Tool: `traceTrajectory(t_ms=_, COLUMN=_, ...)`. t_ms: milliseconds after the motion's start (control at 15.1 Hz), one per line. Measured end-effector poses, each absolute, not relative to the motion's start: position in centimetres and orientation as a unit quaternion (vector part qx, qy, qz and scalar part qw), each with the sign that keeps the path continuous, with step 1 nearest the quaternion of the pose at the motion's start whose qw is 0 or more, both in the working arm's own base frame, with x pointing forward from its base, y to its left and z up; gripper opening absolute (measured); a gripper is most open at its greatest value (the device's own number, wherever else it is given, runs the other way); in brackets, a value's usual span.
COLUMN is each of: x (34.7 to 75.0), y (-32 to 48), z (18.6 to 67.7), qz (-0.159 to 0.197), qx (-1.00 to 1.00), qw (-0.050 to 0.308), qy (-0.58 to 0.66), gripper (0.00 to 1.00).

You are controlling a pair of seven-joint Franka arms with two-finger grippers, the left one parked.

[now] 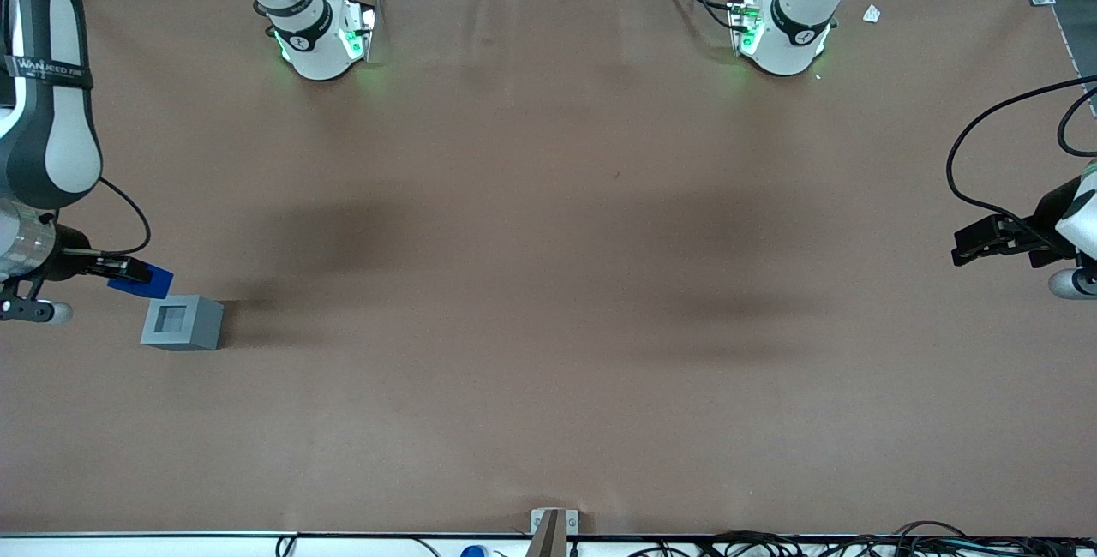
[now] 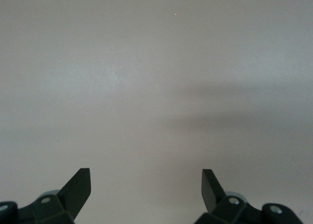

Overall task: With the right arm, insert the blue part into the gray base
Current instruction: 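Carry the blue part over the gray base's opening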

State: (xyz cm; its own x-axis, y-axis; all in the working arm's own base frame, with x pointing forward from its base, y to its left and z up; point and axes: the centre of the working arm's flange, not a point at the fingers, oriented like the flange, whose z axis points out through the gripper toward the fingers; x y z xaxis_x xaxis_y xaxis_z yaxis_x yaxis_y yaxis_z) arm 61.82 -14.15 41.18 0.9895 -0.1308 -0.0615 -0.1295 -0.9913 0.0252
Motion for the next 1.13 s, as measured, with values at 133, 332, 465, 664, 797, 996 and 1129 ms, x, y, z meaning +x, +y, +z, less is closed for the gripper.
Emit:
traceTrajectory(t_ms=133, x=61.9, y=-15.5, z=41.8, qz=-0.021, qx=0.998, qw=0.013, qy=-0.057, gripper=0.51)
traceTrajectory(t_ms=332, x=62.3, y=-16.6, z=41.2, qz=-0.009, qx=0.998, qw=0.018, qy=-0.054, gripper=0.51)
traceTrajectory(t_ms=465, x=63.0, y=-16.5, z=40.2, qz=-0.007, qx=0.999, qw=0.021, qy=-0.046, gripper=0.51)
traceTrajectory(t_ms=664, x=63.9, y=-16.2, z=38.9, qz=-0.011, qx=0.999, qw=0.024, qy=-0.03, gripper=0.51)
traceTrajectory(t_ms=797, x=64.2, y=-16.1, z=38.0, qz=-0.017, qx=0.999, qw=0.024, qy=-0.026, gripper=0.51)
traceTrajectory(t_ms=996, x=64.3, y=-16.3, z=37.0, qz=-0.023, qx=0.999, qw=0.025, qy=-0.026, gripper=0.51)
traceTrajectory(t_ms=1129, x=64.4, y=-16.5, z=36.5, qz=-0.021, qx=0.999, qw=0.026, qy=-0.028, gripper=0.51)
